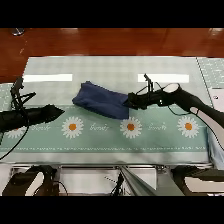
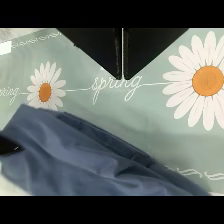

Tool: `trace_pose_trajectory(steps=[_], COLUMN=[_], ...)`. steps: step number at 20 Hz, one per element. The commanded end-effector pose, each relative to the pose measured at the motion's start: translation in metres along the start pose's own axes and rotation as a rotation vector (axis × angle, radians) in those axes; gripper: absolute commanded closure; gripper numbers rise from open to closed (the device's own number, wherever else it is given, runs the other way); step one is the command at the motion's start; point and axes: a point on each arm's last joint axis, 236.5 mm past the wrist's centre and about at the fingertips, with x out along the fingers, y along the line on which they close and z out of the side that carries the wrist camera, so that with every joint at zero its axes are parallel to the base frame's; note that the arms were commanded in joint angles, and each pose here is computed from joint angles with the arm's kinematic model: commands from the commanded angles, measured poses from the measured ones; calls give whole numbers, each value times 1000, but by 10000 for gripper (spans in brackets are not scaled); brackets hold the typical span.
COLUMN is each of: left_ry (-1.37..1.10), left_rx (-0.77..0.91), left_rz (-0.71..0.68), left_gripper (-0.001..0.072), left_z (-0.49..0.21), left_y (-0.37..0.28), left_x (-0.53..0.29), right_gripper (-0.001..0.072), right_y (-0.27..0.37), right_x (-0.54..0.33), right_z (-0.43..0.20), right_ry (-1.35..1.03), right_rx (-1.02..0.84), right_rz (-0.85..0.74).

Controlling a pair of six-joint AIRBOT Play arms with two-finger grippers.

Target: Fold the shirts.

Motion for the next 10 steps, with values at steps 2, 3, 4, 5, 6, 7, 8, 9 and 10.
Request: trace_pose_trajectory(steps=[2, 3, 4, 5, 6, 7, 8, 9, 10], left_ry=[-17, -23, -28, -30, -28, -28, -28, -28, -28], left_rx=[-1, -1, -2, -3, -4, -4, -4, -4, -4], left_rz=[3, 3, 4, 5, 4, 5, 4, 4, 4], left_gripper=[650, 649, 650, 650, 650, 650, 649, 650, 650], left_z=[4, 5, 6, 7, 6, 6, 6, 6, 6], left_y=[1, 1, 2, 2, 2, 2, 2, 2, 2], left_x=[0, 0, 1, 1, 1, 1, 1, 1, 1], right_gripper=[685, 684, 685, 685, 685, 684, 685, 684, 685], right_y=[72, 84, 92, 98, 105, 110, 113, 113, 110], right_x=[-49, -67, -85, -108, -129, -153, -174, -196, -214], right_z=[56, 70, 83, 97, 108, 118, 124, 129, 131], right_ry=[-63, -92, -122, -159, -192, -225, -249, -269, -281], right_rx=[-220, -255, -277, -290, -293, -290, -283, -273, -259], right_rz=[-34, -73, -108, -142, -161, -170, -174, -182, -193])
